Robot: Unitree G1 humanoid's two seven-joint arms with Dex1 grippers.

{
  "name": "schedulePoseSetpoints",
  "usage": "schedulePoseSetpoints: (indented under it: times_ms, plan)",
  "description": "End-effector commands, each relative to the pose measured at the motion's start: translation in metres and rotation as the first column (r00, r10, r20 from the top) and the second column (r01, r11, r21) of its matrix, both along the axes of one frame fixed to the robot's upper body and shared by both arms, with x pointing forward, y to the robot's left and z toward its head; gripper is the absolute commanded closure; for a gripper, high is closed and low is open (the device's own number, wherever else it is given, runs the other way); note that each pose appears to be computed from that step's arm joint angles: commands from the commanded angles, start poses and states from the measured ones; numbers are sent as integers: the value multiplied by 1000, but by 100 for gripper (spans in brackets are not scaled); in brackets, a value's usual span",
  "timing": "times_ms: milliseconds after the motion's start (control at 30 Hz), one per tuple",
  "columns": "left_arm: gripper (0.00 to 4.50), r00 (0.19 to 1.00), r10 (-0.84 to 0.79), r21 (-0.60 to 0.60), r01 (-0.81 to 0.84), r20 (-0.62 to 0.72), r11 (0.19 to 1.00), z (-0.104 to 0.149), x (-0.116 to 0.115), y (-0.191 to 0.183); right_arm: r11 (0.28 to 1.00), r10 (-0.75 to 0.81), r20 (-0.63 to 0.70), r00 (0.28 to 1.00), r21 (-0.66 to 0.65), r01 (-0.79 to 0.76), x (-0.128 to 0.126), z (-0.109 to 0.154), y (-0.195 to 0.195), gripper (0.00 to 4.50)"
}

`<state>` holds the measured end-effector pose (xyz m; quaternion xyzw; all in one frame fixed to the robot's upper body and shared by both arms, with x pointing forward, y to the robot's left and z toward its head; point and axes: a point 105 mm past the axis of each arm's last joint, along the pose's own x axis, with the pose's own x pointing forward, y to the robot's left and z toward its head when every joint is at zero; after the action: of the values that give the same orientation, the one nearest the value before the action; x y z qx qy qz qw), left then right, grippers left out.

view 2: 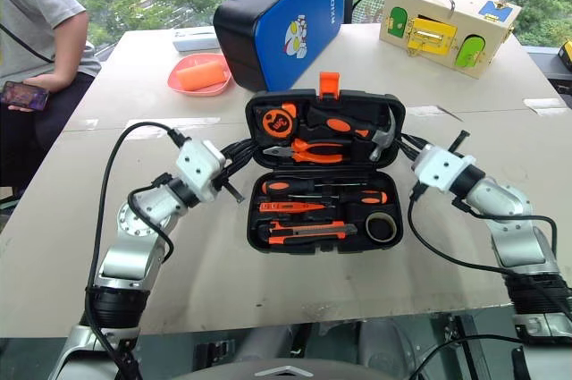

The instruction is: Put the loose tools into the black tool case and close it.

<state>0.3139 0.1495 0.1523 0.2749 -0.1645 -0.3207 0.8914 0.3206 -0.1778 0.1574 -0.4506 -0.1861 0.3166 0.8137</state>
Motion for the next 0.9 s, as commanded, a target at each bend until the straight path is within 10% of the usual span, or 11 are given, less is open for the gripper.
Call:
schedulePoseSetpoints:
  times_ms: [33,367,567,667,900]
  plan:
    - [442,965,-96,132,65,245,989,19,-29,-5,965,209,126,970,-185,-184,-27,-8,20,448]
    - [442,989,-66,196,39,134,980,1,-91,28,859,375,-144,916,-317,-402,-85,-23,-5,448]
    - [175,975,43,149,-10,-218,989,-18,-131,56,864,283,-594,753,-182,-469,-121,-43,-31,197]
    - [25,983,26,206,12,-180,979,-15,-138,58,864,283,-675,682,-130,-487,-131,-47,-34,41]
    - [1,851,162,53,-156,-500,986,-42,-101,90,884,320,-818,477,78,-460,-155,-44,-22,63]
